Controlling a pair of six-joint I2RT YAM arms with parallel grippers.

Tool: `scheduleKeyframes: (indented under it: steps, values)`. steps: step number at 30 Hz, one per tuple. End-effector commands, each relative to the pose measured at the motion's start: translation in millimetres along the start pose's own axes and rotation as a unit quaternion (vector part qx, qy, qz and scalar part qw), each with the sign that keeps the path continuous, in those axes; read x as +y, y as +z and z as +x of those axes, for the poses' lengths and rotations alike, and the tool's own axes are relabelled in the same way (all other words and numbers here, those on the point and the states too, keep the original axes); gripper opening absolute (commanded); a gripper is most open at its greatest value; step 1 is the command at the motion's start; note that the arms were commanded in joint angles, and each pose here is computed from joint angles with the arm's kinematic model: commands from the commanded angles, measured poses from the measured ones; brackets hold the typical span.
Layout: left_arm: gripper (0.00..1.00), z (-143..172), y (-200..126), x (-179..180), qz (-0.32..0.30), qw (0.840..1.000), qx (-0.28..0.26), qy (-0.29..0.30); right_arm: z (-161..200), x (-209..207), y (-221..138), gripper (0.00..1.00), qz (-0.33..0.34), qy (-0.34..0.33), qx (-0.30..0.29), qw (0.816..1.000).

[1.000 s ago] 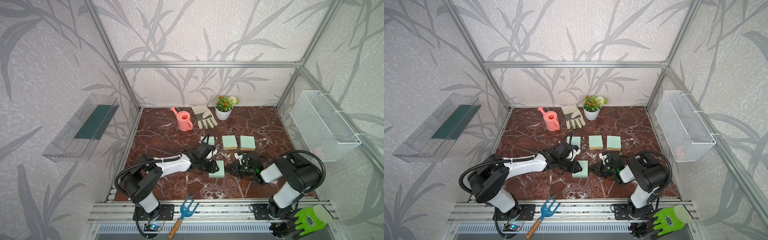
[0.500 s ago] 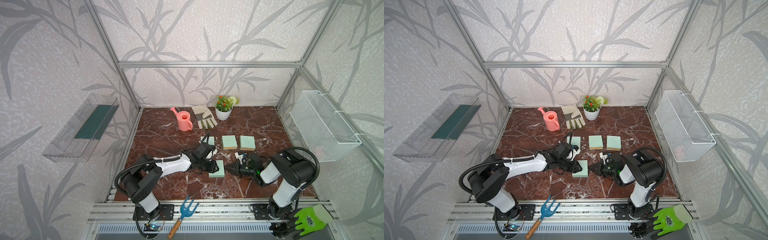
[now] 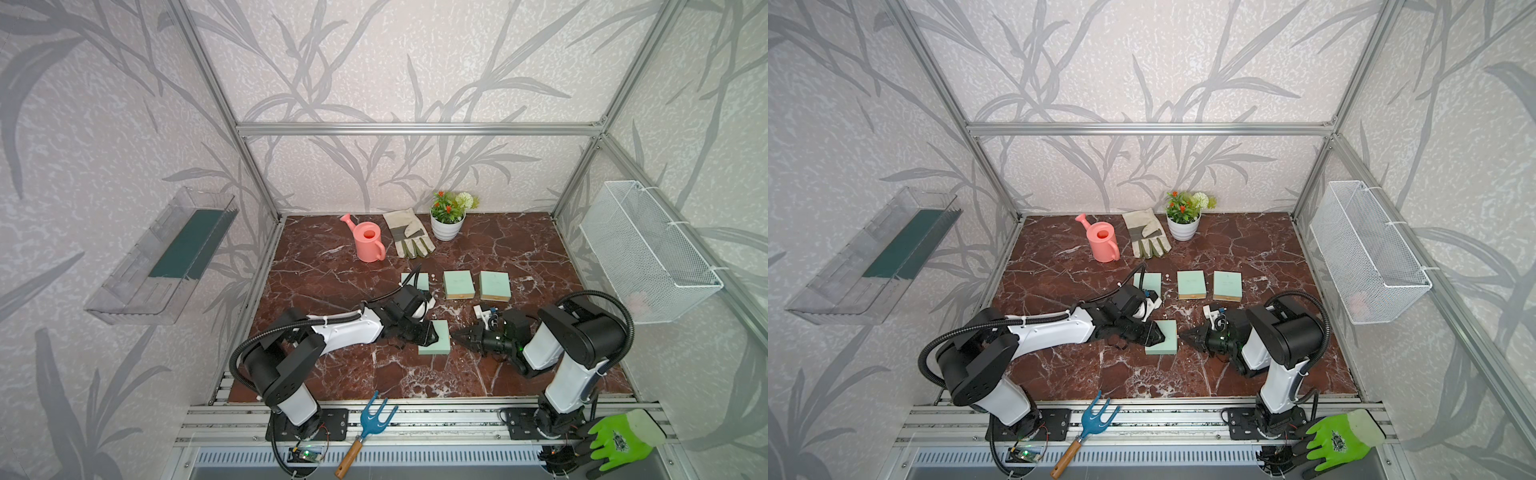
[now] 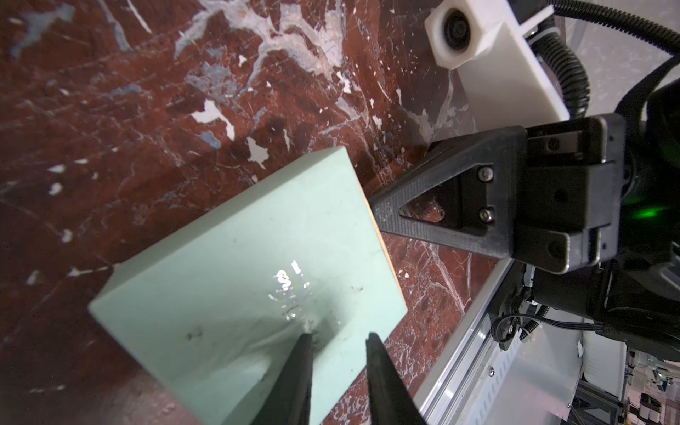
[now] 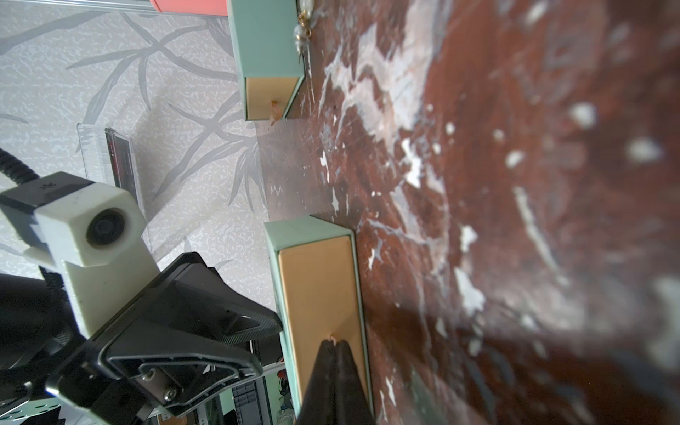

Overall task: Take out the earrings from the drawer-style jewelry box
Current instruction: Open the drawer in the jewelry box.

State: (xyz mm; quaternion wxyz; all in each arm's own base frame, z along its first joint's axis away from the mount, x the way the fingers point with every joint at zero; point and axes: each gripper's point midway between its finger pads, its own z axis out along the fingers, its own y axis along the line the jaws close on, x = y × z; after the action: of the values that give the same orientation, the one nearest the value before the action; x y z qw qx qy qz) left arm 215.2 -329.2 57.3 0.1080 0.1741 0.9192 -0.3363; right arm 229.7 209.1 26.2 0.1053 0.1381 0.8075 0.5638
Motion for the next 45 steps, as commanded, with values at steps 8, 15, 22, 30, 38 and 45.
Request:
scheduleKeyframes:
  steps: [8,15,22,30,38,45]
  values:
    - [0.28,24,8,33,-0.059,0.997,0.040,-0.025,0,-22,-17,0.00,0.064,0.019,-0.025,0.997]
    - [0.28,24,8,32,-0.058,0.997,0.040,-0.024,-7,-18,-34,0.00,0.091,0.010,-0.038,0.995]
    - [0.28,24,8,32,-0.057,0.997,0.040,-0.025,-13,-8,-52,0.00,0.094,0.005,-0.055,0.994]
    - [0.28,24,9,32,-0.056,0.997,0.040,-0.025,-13,-17,-67,0.00,0.127,0.012,-0.067,0.990]
    - [0.28,24,8,31,-0.055,0.997,0.040,-0.025,-13,-25,-69,0.00,0.134,0.019,-0.060,0.989]
    - [0.28,23,9,29,-0.050,0.998,0.040,-0.024,-13,-19,-71,0.00,0.140,-0.005,-0.053,0.989]
